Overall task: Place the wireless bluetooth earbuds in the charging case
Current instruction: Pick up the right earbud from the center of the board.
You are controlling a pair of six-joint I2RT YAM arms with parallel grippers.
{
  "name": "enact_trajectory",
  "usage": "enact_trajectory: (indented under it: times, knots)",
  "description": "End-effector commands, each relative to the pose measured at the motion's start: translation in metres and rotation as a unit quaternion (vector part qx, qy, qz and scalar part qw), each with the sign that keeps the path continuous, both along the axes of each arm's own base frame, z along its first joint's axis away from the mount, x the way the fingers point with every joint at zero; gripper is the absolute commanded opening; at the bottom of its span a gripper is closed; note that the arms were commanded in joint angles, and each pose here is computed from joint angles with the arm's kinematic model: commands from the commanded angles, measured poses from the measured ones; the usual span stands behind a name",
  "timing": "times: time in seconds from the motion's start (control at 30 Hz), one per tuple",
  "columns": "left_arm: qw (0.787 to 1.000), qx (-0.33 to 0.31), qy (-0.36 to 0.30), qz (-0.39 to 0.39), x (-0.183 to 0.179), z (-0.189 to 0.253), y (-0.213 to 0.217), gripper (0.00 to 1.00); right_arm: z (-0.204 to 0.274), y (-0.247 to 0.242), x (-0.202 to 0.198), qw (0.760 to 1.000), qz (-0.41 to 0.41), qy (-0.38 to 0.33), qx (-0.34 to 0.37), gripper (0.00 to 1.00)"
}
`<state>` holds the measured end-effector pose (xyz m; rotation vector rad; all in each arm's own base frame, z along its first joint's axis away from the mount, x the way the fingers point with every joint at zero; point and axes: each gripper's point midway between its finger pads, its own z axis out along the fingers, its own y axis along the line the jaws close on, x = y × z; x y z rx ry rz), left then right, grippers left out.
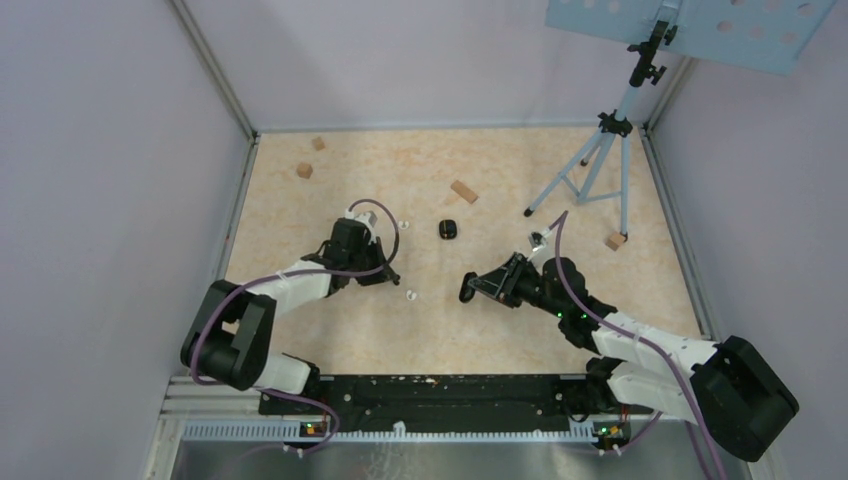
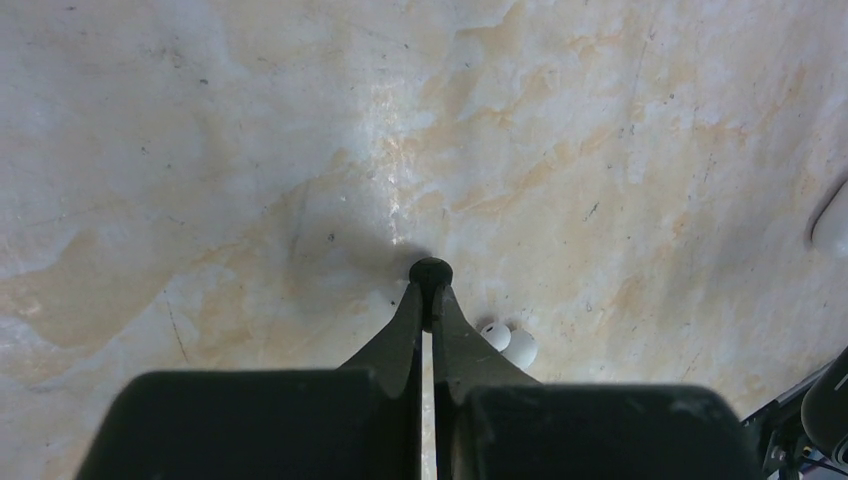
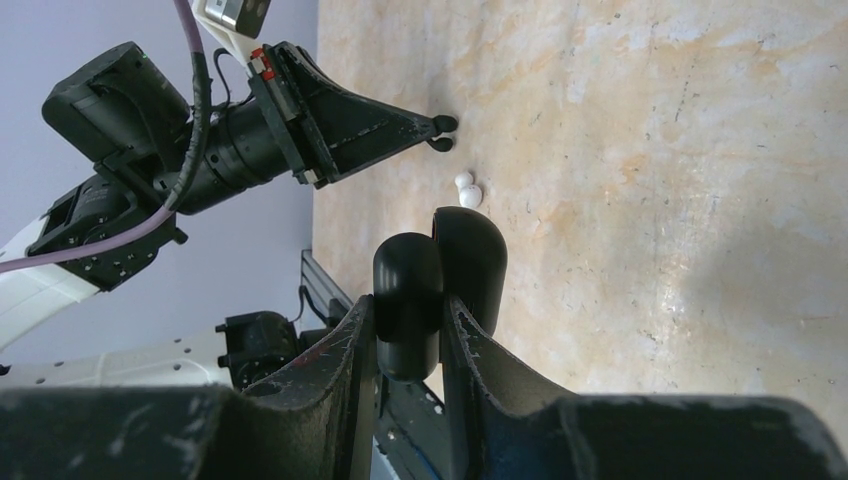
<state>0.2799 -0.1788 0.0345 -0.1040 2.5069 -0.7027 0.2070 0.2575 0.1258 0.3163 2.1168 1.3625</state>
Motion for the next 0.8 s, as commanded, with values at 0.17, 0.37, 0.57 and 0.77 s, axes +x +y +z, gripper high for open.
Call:
enact_trajectory:
  times: [0.17,0.37,0.57,0.77]
  knots:
    - [0.99,-0.075,-0.112,-0.041,0.003,0.098,-0.022,0.0,0.038,0.016,0.008,0.997,0.03,-0.049,0.043,0.0]
    - [0.957,-0.176,-0.202,-0.112,-0.021,0.159,-0.05,0.0,0.05,0.036,0.015,0.993,0.062,-0.06,0.081,0.0]
    - [0.948,-0.19,-0.228,-0.115,-0.038,0.185,-0.069,0.0,0.062,0.042,0.027,0.991,0.042,-0.049,0.121,0.0]
    - [0.955,-0.187,-0.211,-0.096,-0.045,0.183,-0.081,0.0,0.067,0.044,0.029,0.991,0.041,-0.053,0.12,0.0]
